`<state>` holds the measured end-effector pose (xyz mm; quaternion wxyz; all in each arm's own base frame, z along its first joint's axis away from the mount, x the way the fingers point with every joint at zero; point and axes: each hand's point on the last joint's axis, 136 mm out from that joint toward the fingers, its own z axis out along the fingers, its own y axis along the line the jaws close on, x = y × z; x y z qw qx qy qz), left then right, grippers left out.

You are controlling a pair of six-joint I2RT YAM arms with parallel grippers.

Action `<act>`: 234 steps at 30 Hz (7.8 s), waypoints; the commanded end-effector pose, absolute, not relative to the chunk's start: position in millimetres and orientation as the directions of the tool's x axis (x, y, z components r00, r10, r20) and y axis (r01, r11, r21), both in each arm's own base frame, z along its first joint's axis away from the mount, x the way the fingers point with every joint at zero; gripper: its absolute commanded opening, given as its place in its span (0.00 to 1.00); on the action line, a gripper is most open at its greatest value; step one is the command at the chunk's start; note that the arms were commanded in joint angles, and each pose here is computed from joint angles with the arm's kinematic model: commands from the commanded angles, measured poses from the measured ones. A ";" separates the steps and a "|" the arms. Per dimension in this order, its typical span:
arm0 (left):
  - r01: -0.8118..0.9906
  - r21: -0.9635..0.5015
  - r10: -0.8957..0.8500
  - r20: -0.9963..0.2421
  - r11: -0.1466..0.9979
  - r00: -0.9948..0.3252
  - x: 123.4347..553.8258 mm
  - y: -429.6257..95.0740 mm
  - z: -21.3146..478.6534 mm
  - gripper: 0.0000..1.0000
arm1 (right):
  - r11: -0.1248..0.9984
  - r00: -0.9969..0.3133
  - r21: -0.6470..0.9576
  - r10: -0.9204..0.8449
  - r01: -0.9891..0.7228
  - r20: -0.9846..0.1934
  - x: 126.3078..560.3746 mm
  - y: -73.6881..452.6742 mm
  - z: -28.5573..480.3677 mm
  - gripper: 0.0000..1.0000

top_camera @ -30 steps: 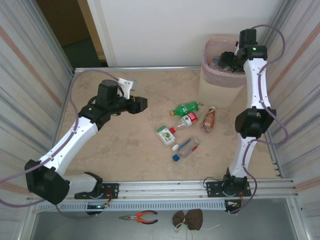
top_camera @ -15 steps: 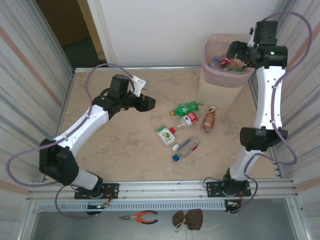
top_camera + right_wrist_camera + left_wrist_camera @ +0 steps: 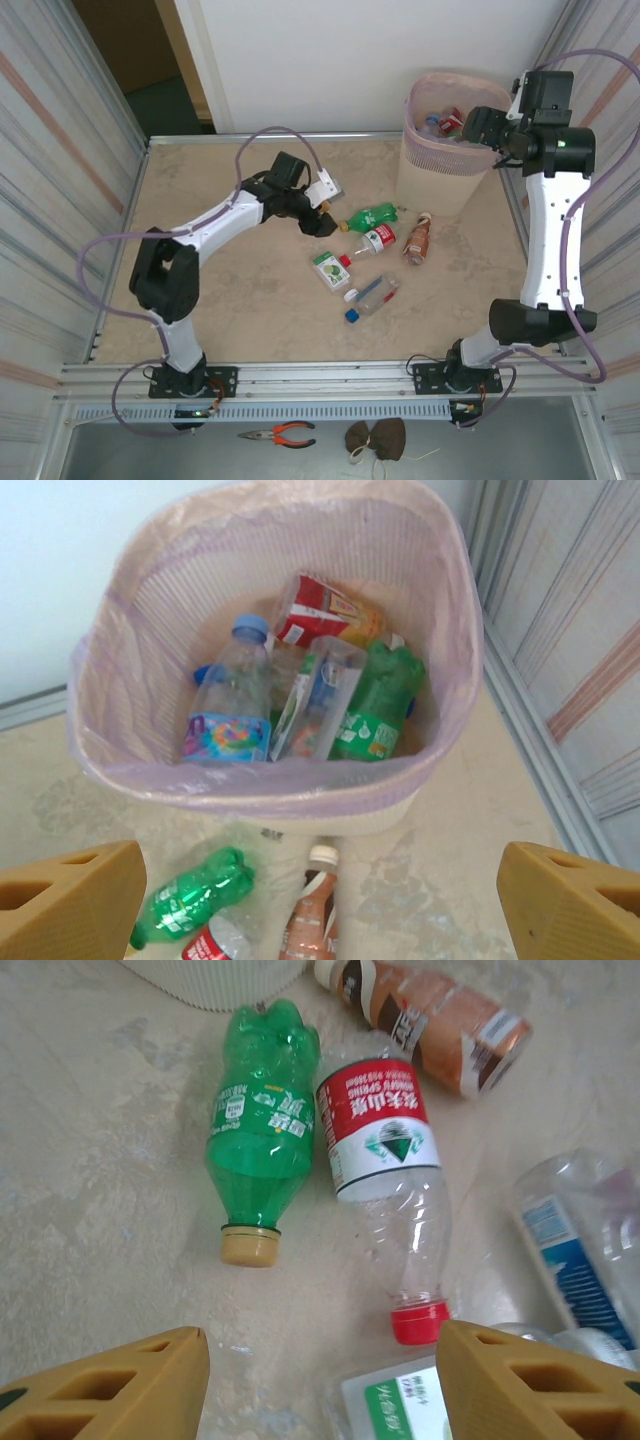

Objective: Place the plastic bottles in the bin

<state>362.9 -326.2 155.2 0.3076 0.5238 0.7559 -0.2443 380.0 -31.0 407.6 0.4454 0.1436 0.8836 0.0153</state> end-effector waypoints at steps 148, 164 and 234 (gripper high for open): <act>0.928 -0.001 0.211 -0.974 0.371 -0.085 272.7 -317.4 324.4 0.62 | 0.953 -0.297 0.161 0.236 0.257 -0.925 488.7 -79.1 444.0 0.52; 0.930 -0.024 0.211 -0.972 0.366 -0.109 272.8 -320.1 314.9 0.62 | 0.951 -0.625 0.018 0.217 0.309 -0.749 508.9 -97.6 314.9 0.54; 0.724 -0.353 0.146 -0.836 0.593 -0.528 289.0 -300.5 269.4 0.64 | 0.940 -0.485 0.233 0.328 0.248 -0.810 486.6 -78.1 399.5 0.49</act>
